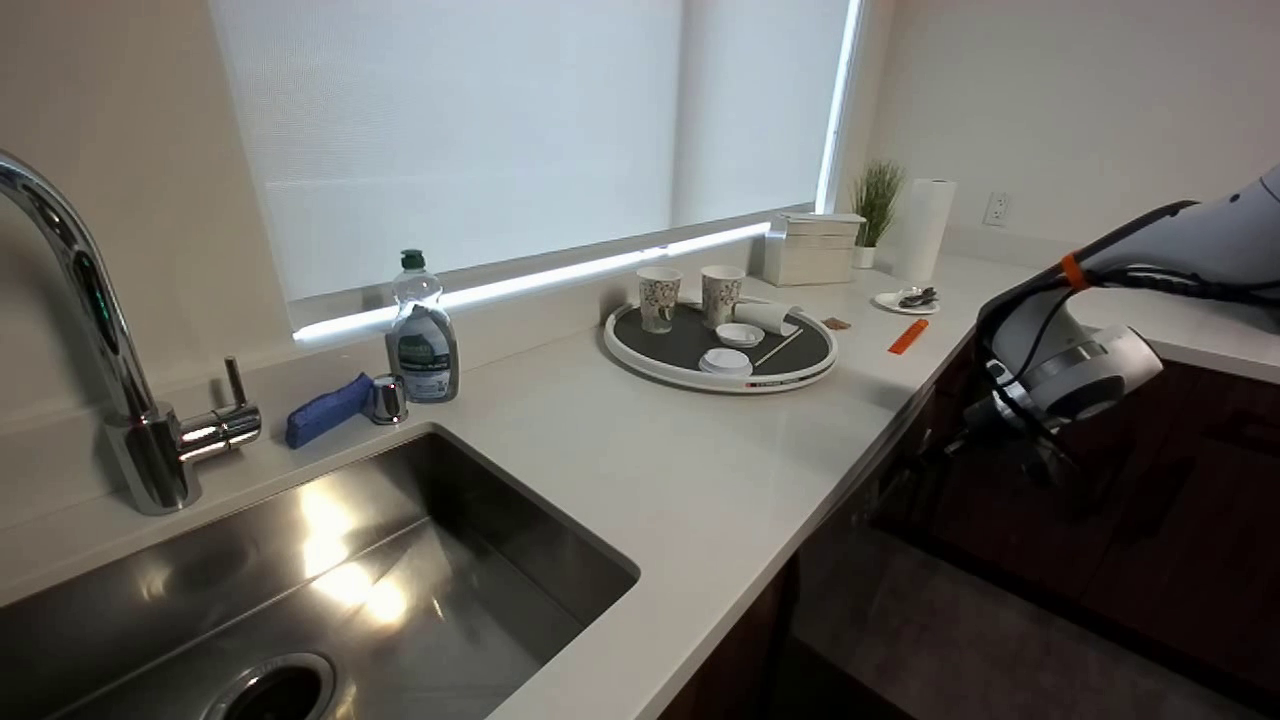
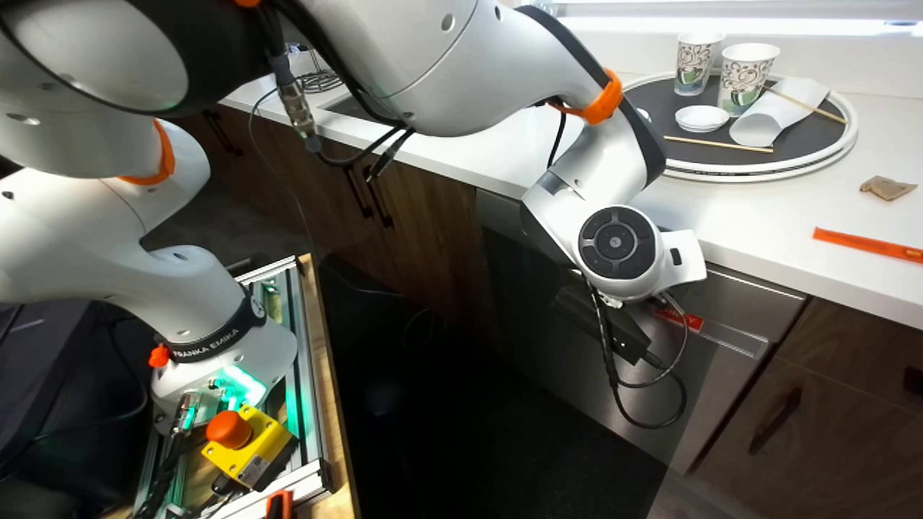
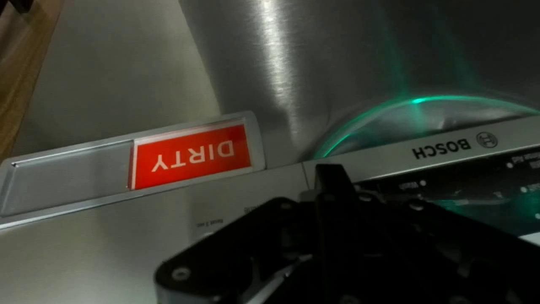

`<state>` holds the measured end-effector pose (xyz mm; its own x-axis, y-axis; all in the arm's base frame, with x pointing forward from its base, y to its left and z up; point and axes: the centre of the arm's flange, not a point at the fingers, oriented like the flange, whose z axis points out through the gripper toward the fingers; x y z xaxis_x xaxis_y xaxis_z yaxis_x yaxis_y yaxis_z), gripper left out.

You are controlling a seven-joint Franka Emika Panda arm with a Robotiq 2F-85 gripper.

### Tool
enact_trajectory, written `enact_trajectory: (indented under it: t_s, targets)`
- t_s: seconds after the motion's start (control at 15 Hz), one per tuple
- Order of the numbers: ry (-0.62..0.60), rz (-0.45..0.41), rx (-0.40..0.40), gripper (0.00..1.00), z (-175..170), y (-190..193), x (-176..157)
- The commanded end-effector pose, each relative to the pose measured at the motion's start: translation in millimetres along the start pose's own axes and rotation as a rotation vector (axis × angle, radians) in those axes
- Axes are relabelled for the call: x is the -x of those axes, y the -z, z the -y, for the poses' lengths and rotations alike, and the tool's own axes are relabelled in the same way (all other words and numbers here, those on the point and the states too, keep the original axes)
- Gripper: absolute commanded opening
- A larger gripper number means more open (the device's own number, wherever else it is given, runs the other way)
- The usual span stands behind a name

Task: Press a button on the dishwasher.

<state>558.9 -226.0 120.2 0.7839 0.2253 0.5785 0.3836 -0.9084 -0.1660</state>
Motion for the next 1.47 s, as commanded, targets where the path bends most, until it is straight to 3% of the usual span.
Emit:
enact_trajectory:
  t_s: [0.0, 0.6, 1.4]
  targets:
    - [-0.085, -0.083, 0.011, 0.0, 0.9, -6.1, -12.4]
    - [-0.216, -0.118, 0.016, 0.0, -6.0, -1.6, -16.7]
    - [-0.331, -0.118, -0.051, 0.0, -0.9, -10.4, -22.5]
